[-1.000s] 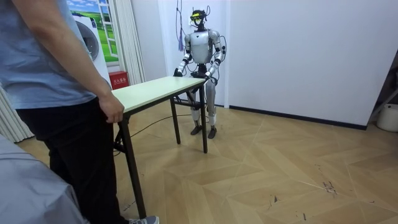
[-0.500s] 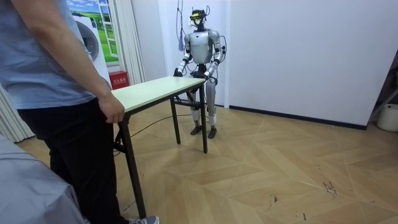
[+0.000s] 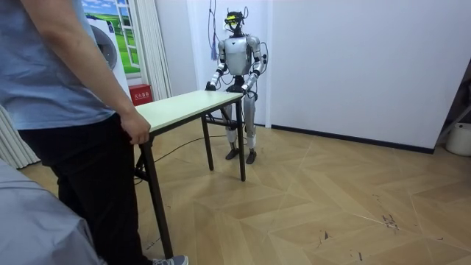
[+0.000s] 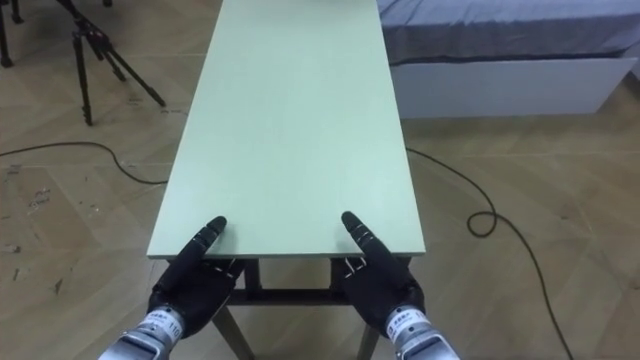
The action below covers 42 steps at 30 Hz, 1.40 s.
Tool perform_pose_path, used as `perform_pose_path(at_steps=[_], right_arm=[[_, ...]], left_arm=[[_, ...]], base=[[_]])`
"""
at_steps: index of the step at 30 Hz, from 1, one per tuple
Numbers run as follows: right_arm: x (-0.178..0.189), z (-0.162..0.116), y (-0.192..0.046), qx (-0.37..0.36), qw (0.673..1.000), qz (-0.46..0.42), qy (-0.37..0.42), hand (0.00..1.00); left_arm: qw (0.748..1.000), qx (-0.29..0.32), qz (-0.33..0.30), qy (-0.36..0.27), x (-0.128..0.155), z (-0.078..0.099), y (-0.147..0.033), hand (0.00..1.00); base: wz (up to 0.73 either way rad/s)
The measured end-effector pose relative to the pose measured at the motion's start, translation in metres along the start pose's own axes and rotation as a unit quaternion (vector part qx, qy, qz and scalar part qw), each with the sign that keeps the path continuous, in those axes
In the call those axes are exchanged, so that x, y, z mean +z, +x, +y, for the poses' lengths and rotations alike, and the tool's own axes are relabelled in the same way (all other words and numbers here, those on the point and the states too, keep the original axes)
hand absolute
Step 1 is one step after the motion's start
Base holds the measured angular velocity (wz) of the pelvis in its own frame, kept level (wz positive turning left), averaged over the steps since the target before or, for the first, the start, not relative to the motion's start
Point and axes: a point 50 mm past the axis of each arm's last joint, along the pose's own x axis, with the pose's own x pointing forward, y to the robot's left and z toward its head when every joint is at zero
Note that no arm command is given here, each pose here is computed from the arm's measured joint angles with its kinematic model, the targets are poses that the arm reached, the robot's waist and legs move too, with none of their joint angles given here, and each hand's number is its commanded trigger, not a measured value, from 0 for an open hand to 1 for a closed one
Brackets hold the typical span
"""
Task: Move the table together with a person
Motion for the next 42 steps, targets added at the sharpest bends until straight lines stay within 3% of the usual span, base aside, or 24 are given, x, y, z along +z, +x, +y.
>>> perform_pose_path(at_steps=[6, 33, 42], right_arm=[[0.000, -0.001, 0.000, -0.007, 1.000, -0.003, -0.011, 1.00], [0.001, 0.000, 0.000, -0.010, 1.000, -0.011, -0.027, 1.00], [0.000, 0.011, -0.009, 0.023, 0.999, -0.024, -0.015, 1.00]], left_arm=[[0.999, 0.005, 0.002, 0.036, -0.002, 0.000, 0.000, 1.00], [0.997, 0.013, -0.010, 0.080, -0.007, 0.001, 0.001, 1.00], [0.995, -0.018, -0.021, 0.098, -0.004, -0.013, -0.004, 1.00]], base=[[0.03], [0.00], [0.00]])
